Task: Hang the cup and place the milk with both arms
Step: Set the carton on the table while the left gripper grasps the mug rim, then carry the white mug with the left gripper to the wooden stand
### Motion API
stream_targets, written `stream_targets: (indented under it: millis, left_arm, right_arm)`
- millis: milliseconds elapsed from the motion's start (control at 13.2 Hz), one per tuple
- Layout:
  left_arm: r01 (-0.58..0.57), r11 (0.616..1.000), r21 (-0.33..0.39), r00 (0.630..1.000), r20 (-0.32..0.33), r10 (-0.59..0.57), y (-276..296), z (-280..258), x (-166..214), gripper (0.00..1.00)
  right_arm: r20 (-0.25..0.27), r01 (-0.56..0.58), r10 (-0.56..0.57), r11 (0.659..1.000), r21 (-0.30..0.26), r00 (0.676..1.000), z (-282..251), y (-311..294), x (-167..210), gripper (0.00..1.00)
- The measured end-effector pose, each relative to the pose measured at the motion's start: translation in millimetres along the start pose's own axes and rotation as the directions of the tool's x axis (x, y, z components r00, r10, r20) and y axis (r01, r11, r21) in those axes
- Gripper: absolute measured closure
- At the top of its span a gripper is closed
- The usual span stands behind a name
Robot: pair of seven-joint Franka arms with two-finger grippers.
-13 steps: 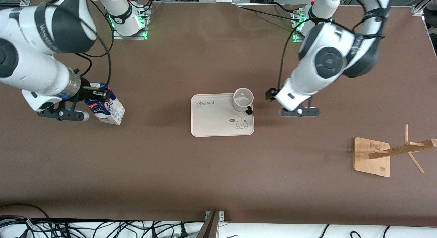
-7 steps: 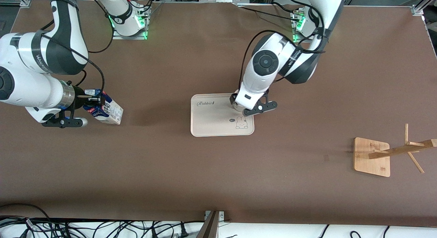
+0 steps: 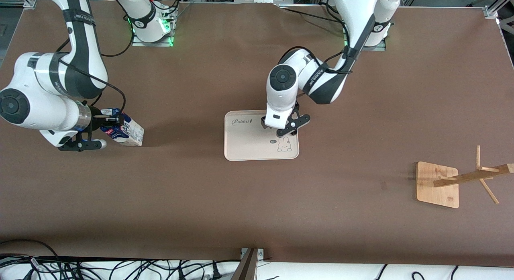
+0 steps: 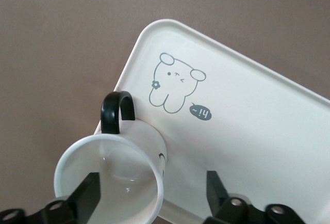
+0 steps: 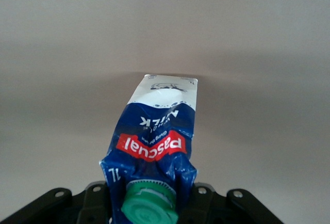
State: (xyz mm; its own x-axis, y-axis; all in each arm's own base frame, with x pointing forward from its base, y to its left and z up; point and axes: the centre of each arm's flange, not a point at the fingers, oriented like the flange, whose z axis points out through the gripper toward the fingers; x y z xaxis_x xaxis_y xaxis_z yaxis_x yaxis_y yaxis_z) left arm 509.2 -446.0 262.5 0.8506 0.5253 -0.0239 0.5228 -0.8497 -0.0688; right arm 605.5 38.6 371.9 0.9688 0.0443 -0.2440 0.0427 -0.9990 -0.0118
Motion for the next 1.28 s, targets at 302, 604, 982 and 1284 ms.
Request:
stream_targets:
  millis: [302, 604, 982, 1284]
  left_arm:
    - [0.014, 1.0, 0.009, 1.0, -0.005, -0.014, 1.2, 17.4, 1.0, 0.61]
    - [0.019, 1.0, 0.002, 1.0, -0.009, -0.019, 2.3, 17.6, 4.0, 0.91]
    - [0.037, 0.996, -0.082, 0.998, -0.041, -0.04, 20.5, -39.4, 23.5, 0.93]
    - [-0.019, 0.997, -0.077, 0.998, -0.065, 0.014, -16.2, -129.5, 87.6, 0.93]
  right_arm:
    - [-0.014, 0.002, -0.002, 1.0, -0.006, 1.0, 29.1, -1.0, -1.0, 0.56]
    - [-0.015, 0.018, -0.018, 1.0, -0.006, 1.0, 34.7, -0.2, -2.2, 0.39]
    - [-0.024, 0.052, -0.052, 0.999, -0.002, 0.998, 28.9, -0.3, -3.9, 0.0]
    - [0.036, 0.072, -0.073, 0.997, 0.021, 0.997, -10.3, 0.2, -12.8, 0.0]
